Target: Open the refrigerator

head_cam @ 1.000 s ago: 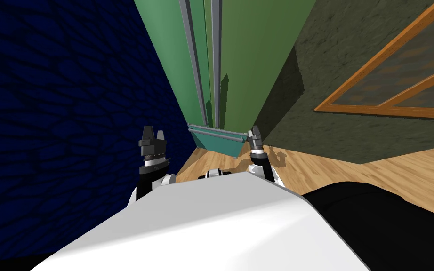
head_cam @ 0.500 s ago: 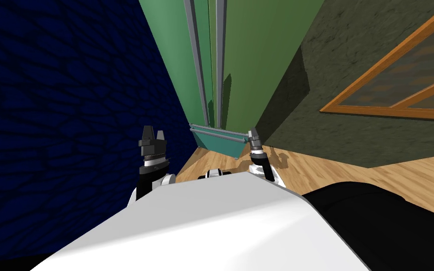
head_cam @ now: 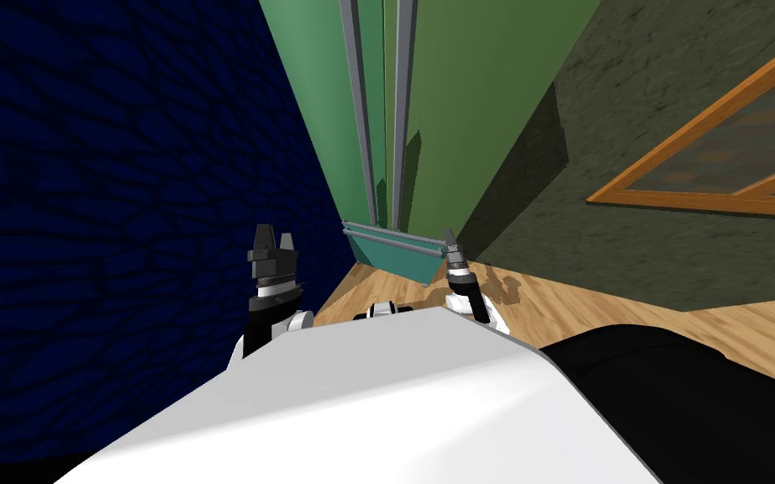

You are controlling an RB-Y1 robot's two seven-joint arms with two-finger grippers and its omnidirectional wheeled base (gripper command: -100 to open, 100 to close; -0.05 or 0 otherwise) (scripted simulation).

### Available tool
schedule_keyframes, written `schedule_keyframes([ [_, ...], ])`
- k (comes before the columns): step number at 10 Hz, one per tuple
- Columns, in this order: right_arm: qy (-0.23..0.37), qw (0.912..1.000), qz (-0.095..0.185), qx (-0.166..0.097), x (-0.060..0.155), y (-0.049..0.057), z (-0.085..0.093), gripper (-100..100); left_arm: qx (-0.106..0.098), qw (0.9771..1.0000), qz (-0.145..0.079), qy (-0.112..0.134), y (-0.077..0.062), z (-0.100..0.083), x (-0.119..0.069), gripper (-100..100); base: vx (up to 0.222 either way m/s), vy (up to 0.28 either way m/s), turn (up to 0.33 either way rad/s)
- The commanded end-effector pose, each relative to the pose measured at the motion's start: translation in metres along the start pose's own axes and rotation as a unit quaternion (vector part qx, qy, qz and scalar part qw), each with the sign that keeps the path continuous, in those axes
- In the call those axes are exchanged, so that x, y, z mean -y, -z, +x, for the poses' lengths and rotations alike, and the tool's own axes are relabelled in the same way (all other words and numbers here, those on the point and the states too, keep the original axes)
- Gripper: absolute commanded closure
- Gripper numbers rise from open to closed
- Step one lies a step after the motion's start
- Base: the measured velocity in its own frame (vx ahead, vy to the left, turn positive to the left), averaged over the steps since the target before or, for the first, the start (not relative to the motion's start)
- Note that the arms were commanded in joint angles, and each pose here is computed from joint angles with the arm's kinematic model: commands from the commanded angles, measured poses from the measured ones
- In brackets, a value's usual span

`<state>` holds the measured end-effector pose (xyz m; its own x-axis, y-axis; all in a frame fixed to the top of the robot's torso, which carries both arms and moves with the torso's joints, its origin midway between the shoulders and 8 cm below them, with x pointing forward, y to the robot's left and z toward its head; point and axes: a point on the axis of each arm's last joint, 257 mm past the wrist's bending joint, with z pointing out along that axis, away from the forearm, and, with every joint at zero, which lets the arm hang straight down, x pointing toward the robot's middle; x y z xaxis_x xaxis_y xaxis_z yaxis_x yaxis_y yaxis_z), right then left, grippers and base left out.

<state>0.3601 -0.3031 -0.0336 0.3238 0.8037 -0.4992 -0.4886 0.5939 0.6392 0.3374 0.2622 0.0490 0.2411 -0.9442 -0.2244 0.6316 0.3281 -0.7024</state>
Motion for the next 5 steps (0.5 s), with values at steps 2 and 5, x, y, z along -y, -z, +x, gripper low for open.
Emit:
schedule_keyframes([
  [2, 0.055, 0.9985, -0.007, -0.005, 0.0042, 0.0026, 0.0022, -100, 0.0, 1.0, 0.0, 0.0, 0.0, 0.0, 0.0, 0, 0.015, 0.006, 0.041],
  [5, 0.101, 0.9948, -0.01, -0.008, 0.0078, 0.0047, 0.0033, -100, 0.0, 1.0, 0.0, 0.0, 0.0, 0.0, 0.0, 0, 0.033, 0.018, 0.059],
])
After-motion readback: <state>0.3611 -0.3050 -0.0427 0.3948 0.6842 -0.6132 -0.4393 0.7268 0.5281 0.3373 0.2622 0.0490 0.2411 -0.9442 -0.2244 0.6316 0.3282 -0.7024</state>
